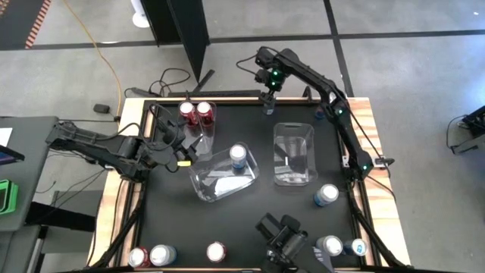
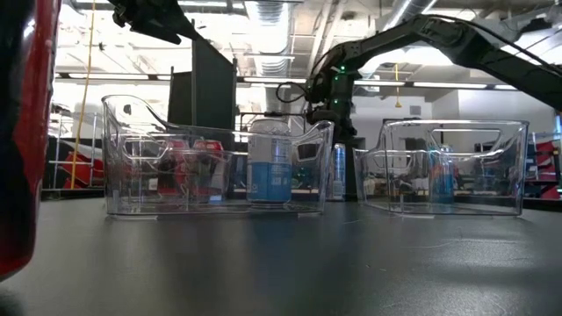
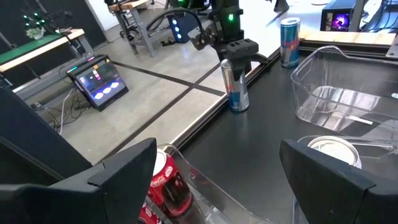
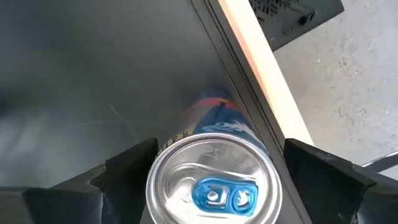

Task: Sort soda cans
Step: Put the top left blue soda can into the right transparent bin

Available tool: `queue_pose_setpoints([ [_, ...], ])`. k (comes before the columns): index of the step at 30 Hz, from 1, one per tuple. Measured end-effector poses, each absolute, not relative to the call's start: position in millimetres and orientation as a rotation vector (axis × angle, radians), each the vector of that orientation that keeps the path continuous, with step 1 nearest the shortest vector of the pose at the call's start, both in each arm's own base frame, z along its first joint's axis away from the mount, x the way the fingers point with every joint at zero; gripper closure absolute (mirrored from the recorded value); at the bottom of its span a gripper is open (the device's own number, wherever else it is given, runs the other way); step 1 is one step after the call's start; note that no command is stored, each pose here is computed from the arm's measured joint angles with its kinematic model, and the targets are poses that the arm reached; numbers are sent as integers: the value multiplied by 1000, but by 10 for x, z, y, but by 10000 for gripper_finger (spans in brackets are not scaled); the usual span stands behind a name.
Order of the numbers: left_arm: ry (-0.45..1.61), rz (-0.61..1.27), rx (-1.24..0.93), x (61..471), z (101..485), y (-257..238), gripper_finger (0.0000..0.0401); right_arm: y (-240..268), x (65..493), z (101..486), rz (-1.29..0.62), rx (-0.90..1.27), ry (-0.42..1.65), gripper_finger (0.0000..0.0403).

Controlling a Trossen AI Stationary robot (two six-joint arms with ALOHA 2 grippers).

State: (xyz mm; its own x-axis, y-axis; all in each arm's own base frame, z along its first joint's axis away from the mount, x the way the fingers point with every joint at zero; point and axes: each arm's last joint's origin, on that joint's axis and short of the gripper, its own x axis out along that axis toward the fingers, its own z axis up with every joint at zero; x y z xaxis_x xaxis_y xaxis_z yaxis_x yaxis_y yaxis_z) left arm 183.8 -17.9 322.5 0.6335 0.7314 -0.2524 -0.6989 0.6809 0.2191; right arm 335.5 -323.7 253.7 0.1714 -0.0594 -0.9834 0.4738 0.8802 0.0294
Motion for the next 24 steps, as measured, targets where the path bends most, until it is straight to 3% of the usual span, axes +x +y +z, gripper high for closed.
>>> queue_pose_setpoints([
  [6, 334, 819, 104, 1837, 3226, -180, 66, -3233, 3399, 2540, -392, 359, 1325, 54],
  [24, 335, 820, 104, 1838, 3225, -179, 66, -3207, 3380, 2544, -380, 397, 1338, 161],
])
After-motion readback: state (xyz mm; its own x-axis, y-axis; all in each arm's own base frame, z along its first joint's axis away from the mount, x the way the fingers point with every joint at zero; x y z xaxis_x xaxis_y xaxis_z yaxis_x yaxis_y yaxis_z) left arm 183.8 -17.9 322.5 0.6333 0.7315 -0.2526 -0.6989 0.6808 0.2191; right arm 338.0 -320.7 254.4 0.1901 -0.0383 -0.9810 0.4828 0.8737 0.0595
